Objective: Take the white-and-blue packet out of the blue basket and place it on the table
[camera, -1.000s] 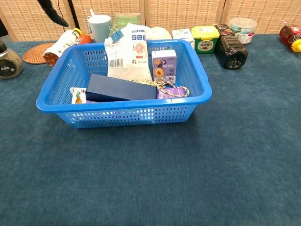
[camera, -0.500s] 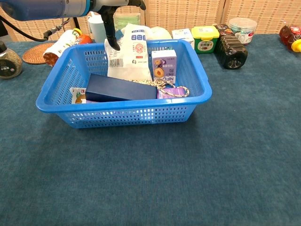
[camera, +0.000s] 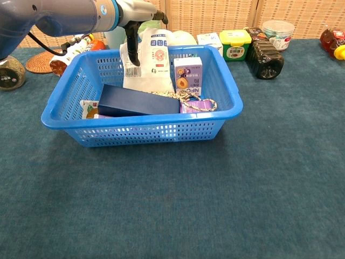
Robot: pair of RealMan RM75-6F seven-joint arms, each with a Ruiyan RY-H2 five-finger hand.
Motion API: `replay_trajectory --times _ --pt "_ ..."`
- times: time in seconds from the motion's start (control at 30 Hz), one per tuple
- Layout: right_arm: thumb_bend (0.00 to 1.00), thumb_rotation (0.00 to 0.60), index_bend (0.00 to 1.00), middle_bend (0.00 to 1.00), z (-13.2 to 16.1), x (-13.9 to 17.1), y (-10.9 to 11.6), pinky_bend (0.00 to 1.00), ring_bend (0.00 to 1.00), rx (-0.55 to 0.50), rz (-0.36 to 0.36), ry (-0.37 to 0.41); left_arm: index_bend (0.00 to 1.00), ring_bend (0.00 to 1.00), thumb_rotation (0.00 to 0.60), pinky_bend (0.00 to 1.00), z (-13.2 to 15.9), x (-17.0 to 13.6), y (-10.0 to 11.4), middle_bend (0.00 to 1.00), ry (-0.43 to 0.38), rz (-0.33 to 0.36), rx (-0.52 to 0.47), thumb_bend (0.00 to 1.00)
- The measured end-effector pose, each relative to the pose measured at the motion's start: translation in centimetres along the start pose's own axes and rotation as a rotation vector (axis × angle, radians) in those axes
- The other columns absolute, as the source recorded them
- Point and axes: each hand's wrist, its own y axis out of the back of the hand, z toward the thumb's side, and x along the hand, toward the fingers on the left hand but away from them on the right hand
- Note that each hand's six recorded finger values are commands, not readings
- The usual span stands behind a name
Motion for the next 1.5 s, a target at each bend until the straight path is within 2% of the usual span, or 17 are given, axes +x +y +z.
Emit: replay_trajectory --times 0.17,0.3,0.37,0.53,0.67,0.87,1.2,1.37,1.5 --pt "0.00 0.600 0.00 0.00 0.0 0.0 -0.1 0.00 0.00 -0.001 0.003 0.001 0.27 0.29 0.600 0.45 0.3 0.3 -0.1 0.23 0.012 0.023 -0.001 0.20" --pt "0.00 0.600 0.00 0.00 0.0 0.0 0.0 0.00 0.00 -0.003 0.001 0.003 0.45 0.41 0.600 0.57 0.4 0.5 -0.2 0.39 0.026 0.037 -0.011 0.28" --pt "0.00 0.600 0.00 0.00 0.0 0.0 0.0 0.00 0.00 -0.003 0.002 0.003 0.53 0.47 0.600 0.62 0.5 0.5 -0.1 0.47 0.031 0.050 -0.013 0.36" --pt "0.00 0.600 0.00 0.00 0.2 0.1 -0.1 0.00 0.00 -0.003 0.004 0.010 0.67 0.57 0.600 0.71 0.7 0.2 0.1 0.60 0.030 0.083 -0.014 0.52" --pt "0.00 0.600 0.00 0.00 0.2 0.1 -0.1 0.00 0.00 -0.003 0.005 0.011 0.76 0.63 0.600 0.75 0.8 -0.2 0.5 0.67 0.012 0.116 -0.020 0.58" --pt "0.00 0.600 0.00 0.00 0.4 0.2 -0.2 0.00 0.00 -0.004 0.008 0.018 0.82 0.70 0.600 0.81 0.5 -1.3 1.3 0.75 -0.008 0.153 -0.041 0.57" --pt "0.00 0.600 0.00 0.00 0.9 0.5 -0.2 0.00 0.00 -0.005 0.011 0.034 0.82 0.71 0.600 0.82 -1.8 -4.5 4.2 0.76 -0.034 0.200 -0.107 0.57" --pt "0.00 0.600 0.00 0.00 1.1 0.7 -0.3 0.00 0.00 -0.004 0.012 0.044 0.82 0.71 0.600 0.82 -3.9 -6.8 6.5 0.76 -0.036 0.250 -0.145 0.57" --pt "0.00 0.600 0.00 0.00 1.4 0.9 -0.3 0.00 0.00 -0.004 0.014 0.054 0.82 0.71 0.600 0.82 -7.0 -8.9 8.1 0.76 -0.007 0.297 -0.162 0.57"
